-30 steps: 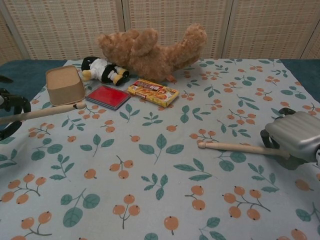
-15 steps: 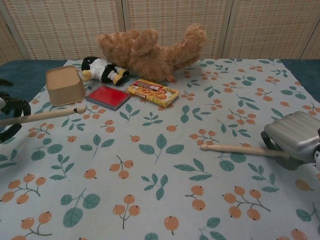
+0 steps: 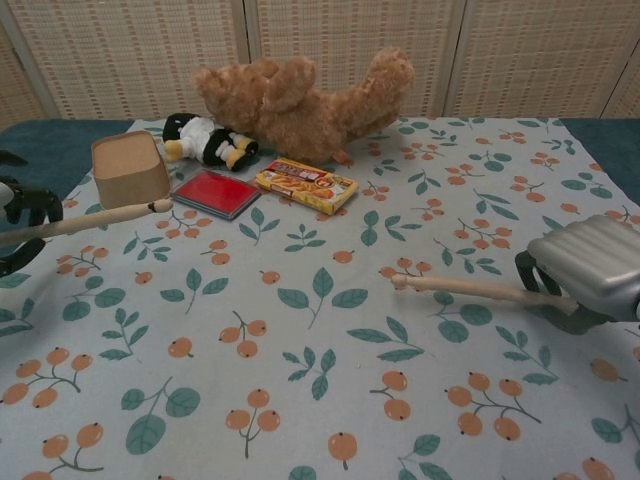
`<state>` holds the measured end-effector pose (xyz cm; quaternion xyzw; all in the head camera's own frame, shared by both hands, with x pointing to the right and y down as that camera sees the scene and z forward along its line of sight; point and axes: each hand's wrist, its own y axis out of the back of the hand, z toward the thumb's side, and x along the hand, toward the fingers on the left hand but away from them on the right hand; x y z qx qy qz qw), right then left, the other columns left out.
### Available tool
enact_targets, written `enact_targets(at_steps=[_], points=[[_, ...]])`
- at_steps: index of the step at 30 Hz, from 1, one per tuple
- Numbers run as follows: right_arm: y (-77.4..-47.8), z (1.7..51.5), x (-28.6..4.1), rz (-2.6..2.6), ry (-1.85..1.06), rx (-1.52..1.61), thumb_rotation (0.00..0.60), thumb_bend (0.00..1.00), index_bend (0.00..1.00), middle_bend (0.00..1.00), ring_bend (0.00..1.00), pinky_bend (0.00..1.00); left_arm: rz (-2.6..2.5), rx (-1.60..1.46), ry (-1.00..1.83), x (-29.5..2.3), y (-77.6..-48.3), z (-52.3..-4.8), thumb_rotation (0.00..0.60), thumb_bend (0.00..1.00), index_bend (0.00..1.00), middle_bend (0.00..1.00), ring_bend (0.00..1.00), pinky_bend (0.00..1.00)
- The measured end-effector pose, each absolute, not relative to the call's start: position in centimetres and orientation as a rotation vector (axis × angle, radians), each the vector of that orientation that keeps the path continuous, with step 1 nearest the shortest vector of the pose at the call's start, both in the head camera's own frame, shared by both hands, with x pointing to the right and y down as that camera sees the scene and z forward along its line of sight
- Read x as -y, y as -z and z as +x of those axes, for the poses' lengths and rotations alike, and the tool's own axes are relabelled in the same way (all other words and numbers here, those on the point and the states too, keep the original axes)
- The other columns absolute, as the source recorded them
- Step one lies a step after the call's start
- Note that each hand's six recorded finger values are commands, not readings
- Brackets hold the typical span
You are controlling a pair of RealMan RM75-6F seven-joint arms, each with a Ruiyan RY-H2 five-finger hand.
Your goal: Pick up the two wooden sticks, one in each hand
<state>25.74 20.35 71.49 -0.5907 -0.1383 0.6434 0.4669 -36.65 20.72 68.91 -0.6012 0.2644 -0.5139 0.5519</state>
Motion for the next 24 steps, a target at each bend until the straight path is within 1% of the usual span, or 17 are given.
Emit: enact_targets(at_steps=[6, 11, 16, 24], points=[[-69.9, 25.7, -19.6, -1.534, -1.493, 0.457, 0.6, 0.39, 1.0, 0.88, 0.74, 0.35, -1.47, -0.658, 1.233, -19.6, -68.9, -35.6, 0.6, 0.57, 0.83, 0.87, 0.5, 0.18], [-67.8, 24.3, -18.7, -1.632, -1.372, 0.569, 0.6, 0.39, 1.0, 0.88, 0.74, 0.35, -1.506, -0.682, 1.258, -18.3, -68.7, -34.4, 0.6, 0.57, 0.83, 0.87, 0.51, 0.18], [-66.0, 20.6, -17.7, -1.726, -1.219, 0.626, 0.6, 0.39, 1.0, 0.88, 0.74, 0.35, -1.57, -0.715, 1.242, -17.6, -68.0, -31.8, 0.6, 0.57, 0.83, 0.87, 0.52, 0.18], [-65.8, 15.3, -16.9, -1.816, -1.106, 0.616, 0.6, 0.39, 1.0, 0.88, 0.74, 0.36, -1.682, -0.745, 1.251, -17.1, -66.7, -27.7, 0.6, 0.58, 0.83, 0.87, 0.52, 0.19]])
